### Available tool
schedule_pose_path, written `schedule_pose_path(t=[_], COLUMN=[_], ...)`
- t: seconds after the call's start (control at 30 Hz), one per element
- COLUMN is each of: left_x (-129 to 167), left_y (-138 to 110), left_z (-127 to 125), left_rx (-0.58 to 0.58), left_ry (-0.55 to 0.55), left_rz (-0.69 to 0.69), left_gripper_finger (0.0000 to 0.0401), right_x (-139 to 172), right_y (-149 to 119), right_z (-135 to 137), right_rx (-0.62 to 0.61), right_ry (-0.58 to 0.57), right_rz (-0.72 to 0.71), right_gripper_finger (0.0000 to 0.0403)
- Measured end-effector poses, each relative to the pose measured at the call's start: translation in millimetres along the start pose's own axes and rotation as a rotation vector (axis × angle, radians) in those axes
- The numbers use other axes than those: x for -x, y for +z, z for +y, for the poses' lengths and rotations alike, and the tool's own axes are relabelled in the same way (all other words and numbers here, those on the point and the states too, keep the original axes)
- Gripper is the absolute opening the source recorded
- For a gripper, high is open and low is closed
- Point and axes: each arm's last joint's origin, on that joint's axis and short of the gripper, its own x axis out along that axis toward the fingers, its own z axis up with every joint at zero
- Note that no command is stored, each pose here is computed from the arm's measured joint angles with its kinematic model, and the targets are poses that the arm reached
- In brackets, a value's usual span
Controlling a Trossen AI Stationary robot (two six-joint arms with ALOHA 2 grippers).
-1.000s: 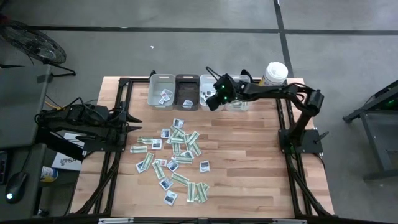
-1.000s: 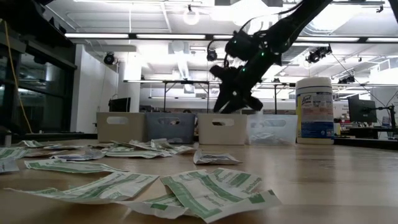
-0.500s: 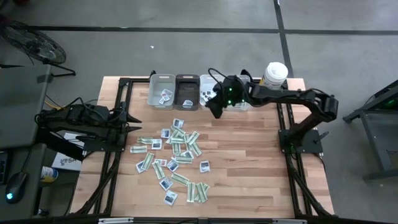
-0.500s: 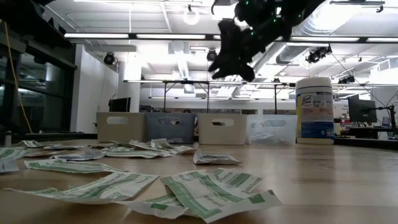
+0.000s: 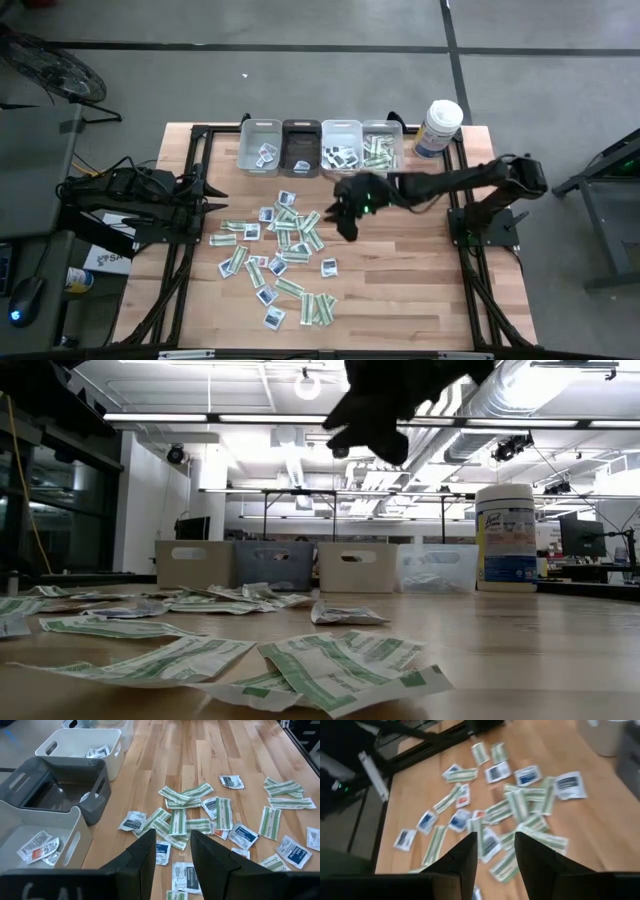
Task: Pick & Place First Aid Supplies
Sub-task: Put the black towelette pack into the white bin
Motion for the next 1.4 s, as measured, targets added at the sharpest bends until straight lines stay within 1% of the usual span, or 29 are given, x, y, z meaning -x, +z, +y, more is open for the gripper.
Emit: schedule_pose_path(t=[0.13, 0.23, 0.3, 0.4, 0.53, 0.67, 0.77, 0.87, 0.97, 1.1, 1.23, 1.4], left_x=[0.0, 0.0, 0.0, 0.0, 0.1, 0.2, 0.2, 0.2, 0.2, 0.2, 0.2, 0.2], left_y=[0.0, -0.1, -0.5, -1.6, -3.4, -5.3, -5.7, -5.7, -5.7, -5.8, -5.8, -5.8], left_z=[0.0, -0.4, -0.6, -0.5, -0.6, -1.0, -1.3, -1.5, -1.4, -1.4, -1.4, -1.4], left_rx=[-0.012, -0.029, -0.032, -0.034, -0.03, -0.033, -0.034, -0.034, -0.034, -0.033, -0.033, -0.022], left_ry=[0.0, -0.015, -0.022, -0.021, -0.027, -0.046, -0.057, -0.063, -0.063, -0.063, -0.062, -0.061], left_rz=[0.0, 0.001, 0.006, 0.017, 0.036, 0.057, 0.061, 0.061, 0.062, 0.063, 0.063, 0.063], left_gripper_finger=[0.0119, 0.0119, 0.0119, 0.0119, 0.0119, 0.0119, 0.0119, 0.0119, 0.0119, 0.0119, 0.0119, 0.0119], right_x=[-2.9, -4.4, -7.0, -15.3, -28.9, -40.9, -49.1, -57.9, -69.4, -81.3, -89.2, -96.1], right_y=[-15.2, -25.5, -33.6, -47.9, -65.5, -75.6, -82.2, -87.6, -97.7, -110.0, -118.6, -123.6], right_z=[30.5, 47.9, 58.3, 70.8, 79.5, 83.7, 81.2, 76.5, 71.7, 67.6, 64.2, 55.7], right_rx=[0.095, 0.119, 0.13, 0.165, 0.196, 0.198, 0.178, 0.185, 0.215, 0.292, 0.361, 0.354], right_ry=[-0.015, -0.035, -0.025, -0.014, -0.001, 0.052, 0.04, 0.023, 0.011, 0.002, -0.037, -0.132], right_rz=[0.0, -0.007, 0.007, 0.041, 0.098, 0.136, 0.167, 0.19, 0.236, 0.281, 0.297, 0.296], right_gripper_finger=[0.0124, 0.0124, 0.0124, 0.0124, 0.0124, 0.0128, 0.0141, 0.0159, 0.0171, 0.0174, 0.0175, 0.0175])
